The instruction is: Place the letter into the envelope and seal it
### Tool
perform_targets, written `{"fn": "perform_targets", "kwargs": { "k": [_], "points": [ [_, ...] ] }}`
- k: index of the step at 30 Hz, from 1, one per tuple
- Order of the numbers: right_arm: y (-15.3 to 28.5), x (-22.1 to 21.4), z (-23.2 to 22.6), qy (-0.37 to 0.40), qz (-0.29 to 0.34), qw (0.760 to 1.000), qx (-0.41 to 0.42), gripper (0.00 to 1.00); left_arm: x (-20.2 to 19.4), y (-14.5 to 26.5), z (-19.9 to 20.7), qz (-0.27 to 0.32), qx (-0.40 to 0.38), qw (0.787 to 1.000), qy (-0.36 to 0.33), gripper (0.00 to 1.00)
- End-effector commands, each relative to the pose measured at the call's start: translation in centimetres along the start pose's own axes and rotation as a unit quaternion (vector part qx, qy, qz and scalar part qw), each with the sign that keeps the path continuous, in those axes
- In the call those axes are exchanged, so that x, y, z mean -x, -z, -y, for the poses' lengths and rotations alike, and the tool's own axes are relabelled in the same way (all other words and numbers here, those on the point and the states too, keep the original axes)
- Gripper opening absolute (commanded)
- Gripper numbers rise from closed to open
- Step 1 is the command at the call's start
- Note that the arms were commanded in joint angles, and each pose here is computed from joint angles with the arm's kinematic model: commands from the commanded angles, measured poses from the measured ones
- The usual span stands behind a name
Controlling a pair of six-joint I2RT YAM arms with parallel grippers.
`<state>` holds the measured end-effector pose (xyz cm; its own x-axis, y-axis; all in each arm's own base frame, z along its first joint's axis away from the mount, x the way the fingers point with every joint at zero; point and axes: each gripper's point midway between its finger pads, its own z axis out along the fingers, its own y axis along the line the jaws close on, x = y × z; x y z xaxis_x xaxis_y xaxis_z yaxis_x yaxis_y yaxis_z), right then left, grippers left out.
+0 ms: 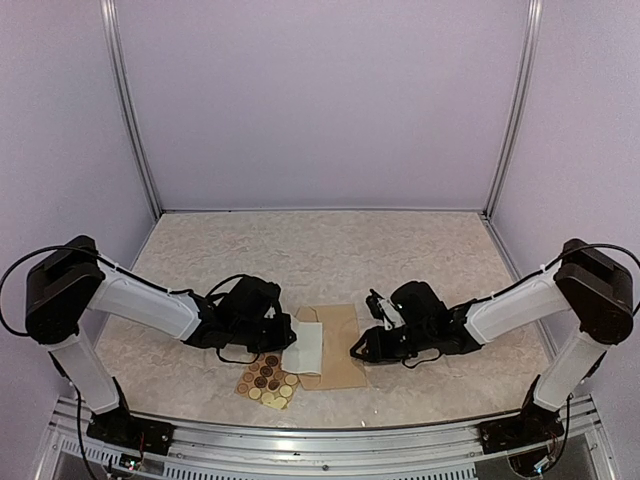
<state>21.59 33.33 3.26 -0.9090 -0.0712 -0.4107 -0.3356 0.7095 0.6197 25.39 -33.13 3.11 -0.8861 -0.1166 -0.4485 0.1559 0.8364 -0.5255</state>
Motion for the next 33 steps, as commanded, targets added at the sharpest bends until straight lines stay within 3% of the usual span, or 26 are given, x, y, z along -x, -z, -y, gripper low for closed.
{"fn": "perform_targets", "kwargs": {
  "k": [1, 9, 21, 33],
  "points": [
    [-0.2, 0.7, -1.4, 0.039, 0.005, 0.999, 0.017, 0.35, 0.0, 0.5, 0.8, 0.003, -0.018, 1.000, -0.002, 0.00],
    [-1.4, 0.3, -1.3, 0.037, -0.003, 0.999, 0.027, 0.31, 0.1, 0.5, 0.8, 0.004, -0.016, 1.000, -0.003, 0.00],
    [-2.6, -2.5, 3.0, -0.021, -0.056, 0.997, -0.055, 0.30, 0.2, 1.6, -0.4, 0.019, 0.001, 1.000, 0.009, 0.00],
    [-2.8, -2.8, 3.6, -0.032, -0.067, 0.995, -0.072, 0.30, -0.1, 2.1, -1.2, 0.019, 0.001, 0.999, 0.039, 0.00]
  ]
}}
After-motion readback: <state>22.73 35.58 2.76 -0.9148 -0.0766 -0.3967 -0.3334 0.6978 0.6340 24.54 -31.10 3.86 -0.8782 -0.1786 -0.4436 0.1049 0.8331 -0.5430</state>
